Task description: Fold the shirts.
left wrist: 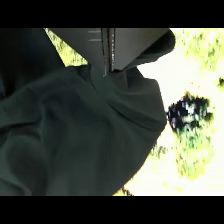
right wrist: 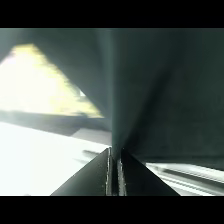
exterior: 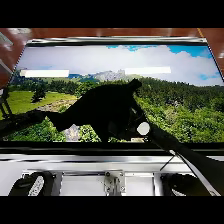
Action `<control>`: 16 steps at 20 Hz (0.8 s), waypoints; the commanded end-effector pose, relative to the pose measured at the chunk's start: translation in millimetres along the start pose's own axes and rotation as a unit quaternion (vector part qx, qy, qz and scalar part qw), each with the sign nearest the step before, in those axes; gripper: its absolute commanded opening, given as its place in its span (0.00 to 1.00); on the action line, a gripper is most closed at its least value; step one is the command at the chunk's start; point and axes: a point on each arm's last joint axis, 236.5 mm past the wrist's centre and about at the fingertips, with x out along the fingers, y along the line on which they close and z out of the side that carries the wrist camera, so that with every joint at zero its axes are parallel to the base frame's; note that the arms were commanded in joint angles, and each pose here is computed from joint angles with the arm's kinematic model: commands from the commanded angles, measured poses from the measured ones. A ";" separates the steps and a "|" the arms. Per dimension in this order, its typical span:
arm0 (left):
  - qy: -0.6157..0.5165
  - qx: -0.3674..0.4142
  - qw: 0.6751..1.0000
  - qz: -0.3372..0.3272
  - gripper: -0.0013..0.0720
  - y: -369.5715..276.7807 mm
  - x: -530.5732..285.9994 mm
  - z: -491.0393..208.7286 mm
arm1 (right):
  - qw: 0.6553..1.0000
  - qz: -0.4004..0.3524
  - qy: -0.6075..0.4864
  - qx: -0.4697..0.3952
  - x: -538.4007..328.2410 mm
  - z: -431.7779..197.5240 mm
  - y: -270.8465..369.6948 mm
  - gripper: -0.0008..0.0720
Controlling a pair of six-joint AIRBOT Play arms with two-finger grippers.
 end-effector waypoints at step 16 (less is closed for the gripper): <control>-0.554 0.273 0.784 0.064 0.06 -213.1 -450.8 228.2 | 0.875 0.081 -0.416 -0.233 -489.8 -46.7 166.0 0.10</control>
